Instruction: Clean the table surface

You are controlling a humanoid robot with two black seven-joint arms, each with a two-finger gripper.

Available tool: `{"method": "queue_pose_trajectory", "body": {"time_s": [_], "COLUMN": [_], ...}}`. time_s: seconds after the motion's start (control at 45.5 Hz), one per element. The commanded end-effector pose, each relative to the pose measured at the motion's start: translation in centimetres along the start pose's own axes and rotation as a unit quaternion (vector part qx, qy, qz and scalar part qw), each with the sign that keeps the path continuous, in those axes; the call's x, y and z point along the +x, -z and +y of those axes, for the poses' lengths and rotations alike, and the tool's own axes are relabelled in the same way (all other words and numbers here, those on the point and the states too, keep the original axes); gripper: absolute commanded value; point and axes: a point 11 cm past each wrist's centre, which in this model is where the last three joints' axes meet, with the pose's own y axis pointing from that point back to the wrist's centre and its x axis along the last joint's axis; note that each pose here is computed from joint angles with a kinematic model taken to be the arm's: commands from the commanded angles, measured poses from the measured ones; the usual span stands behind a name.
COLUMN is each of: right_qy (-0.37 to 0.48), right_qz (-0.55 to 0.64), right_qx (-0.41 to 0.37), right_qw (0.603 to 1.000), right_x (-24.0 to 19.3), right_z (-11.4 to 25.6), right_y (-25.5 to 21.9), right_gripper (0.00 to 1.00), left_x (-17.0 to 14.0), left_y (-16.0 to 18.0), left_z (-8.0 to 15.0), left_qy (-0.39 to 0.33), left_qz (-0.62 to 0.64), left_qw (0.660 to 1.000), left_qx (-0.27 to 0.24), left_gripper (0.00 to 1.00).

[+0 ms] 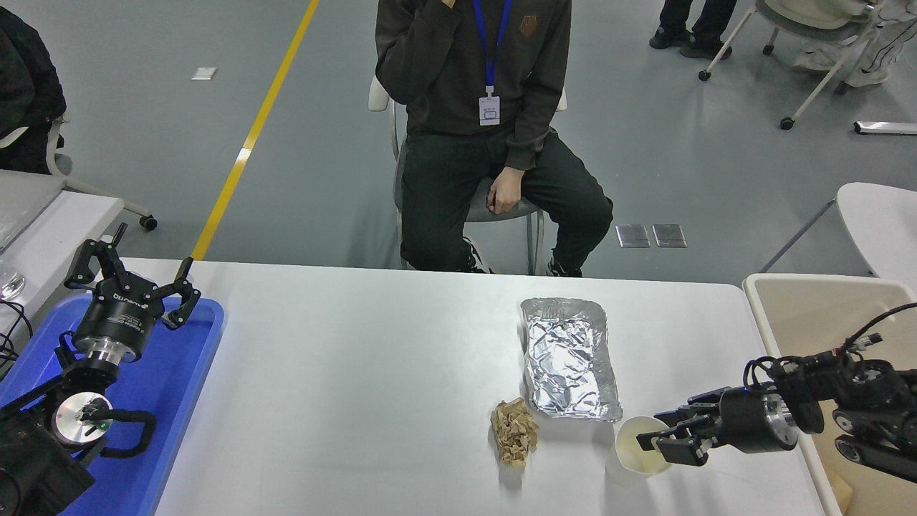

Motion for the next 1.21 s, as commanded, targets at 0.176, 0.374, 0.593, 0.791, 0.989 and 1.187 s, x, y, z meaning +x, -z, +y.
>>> {"method": "queue_pose_trajectory", "body": {"time_s": [0.176,0.374,0.593,0.791,0.989,1.187], "right_qy": [0.003,0.001,-0.004,-0.026,-0.038,-0.026], "right_qz": [-0.001,0.0,0.002,0.008,0.017,0.015], "right_qx": [-0.012,-0.015,-0.012,0.0,0.02,0.058], "right_qw": [1.0,1.0,1.0,1.0,0.999,0.998], "right_x": [-0.3,-0.1,0.5,2.3,3.9,4.2], "right_z": [0.3,0.4,0.5,1.6,4.2,5.4], "right_y": [-0.8,-1.0,-1.0,-1.0,-0.6,1.5], "right_gripper": [0.0,0.0,0.0,0.0,0.0,0.0], "left_x": [0.0,0.0,0.0,0.0,0.0,0.0], "left_y": [0.0,0.0,0.0,0.0,0.0,0.0], "left_z": [0.0,0.0,0.0,0.0,0.0,0.0], "left_qy": [0.0,0.0,0.0,0.0,0.0,0.0], "left_qz": [0.0,0.0,0.0,0.0,0.0,0.0], "left_qw": [1.0,1.0,1.0,1.0,1.0,1.0], "left_qx": [0.0,0.0,0.0,0.0,0.0,0.0], "left_gripper": [1.0,1.0,1.0,1.0,1.0,1.0]}}
